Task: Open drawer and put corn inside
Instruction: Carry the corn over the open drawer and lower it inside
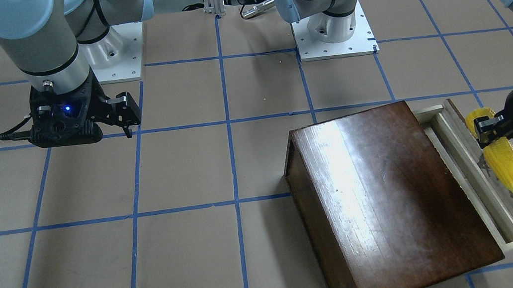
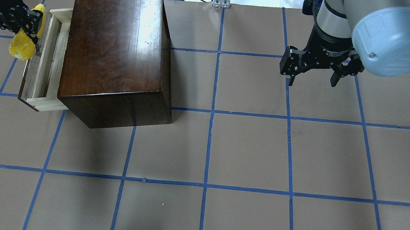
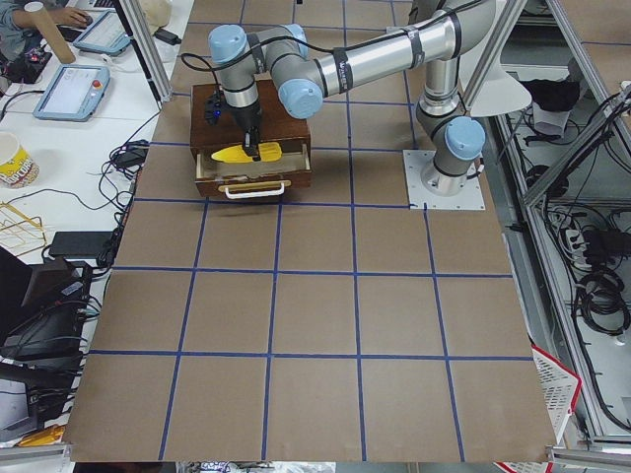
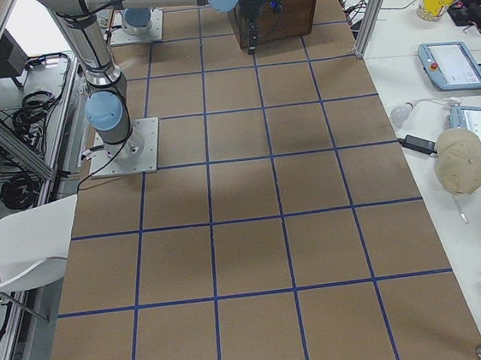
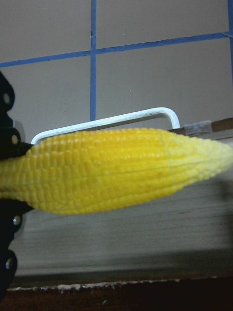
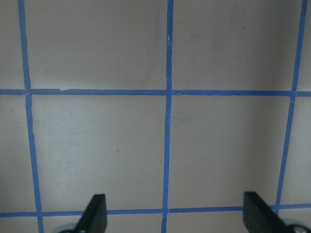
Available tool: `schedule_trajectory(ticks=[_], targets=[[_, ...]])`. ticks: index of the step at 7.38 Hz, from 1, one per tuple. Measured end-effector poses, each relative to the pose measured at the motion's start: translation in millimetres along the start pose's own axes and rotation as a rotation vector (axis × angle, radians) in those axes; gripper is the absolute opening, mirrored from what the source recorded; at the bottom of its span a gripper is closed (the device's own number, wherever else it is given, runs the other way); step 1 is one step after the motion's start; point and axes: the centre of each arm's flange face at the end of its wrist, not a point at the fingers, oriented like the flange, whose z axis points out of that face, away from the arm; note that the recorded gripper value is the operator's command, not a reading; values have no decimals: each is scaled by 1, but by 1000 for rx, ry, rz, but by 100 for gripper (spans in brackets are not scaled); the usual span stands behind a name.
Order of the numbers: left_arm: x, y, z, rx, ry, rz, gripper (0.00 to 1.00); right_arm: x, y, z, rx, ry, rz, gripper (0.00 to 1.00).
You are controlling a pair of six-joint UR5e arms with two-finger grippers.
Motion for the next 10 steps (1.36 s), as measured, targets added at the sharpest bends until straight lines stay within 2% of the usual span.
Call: schedule_trajectory(ticks=[3,4,5,6,7,9,10], targets=[[6,-13,21,20,7,0,0,0,0,0,1,1,0,100],[8,-14,28,30,7,-7,30,0,0,0,0,1,0,100],[10,-15,33,34,17,-22,43,0,0,0,0,1,0,100],[13,-15,35,43,43,-38,50,0,0,0,0,0,0,100],[15,-16,35,53,67,-49,61,0,0,0,0,1,0,100],[14,-14,30,67,81,-55,70,0,0,0,0,1,0,100],[13,-12,26,71,79,-54,81,0,0,0,0,1,0,100]])
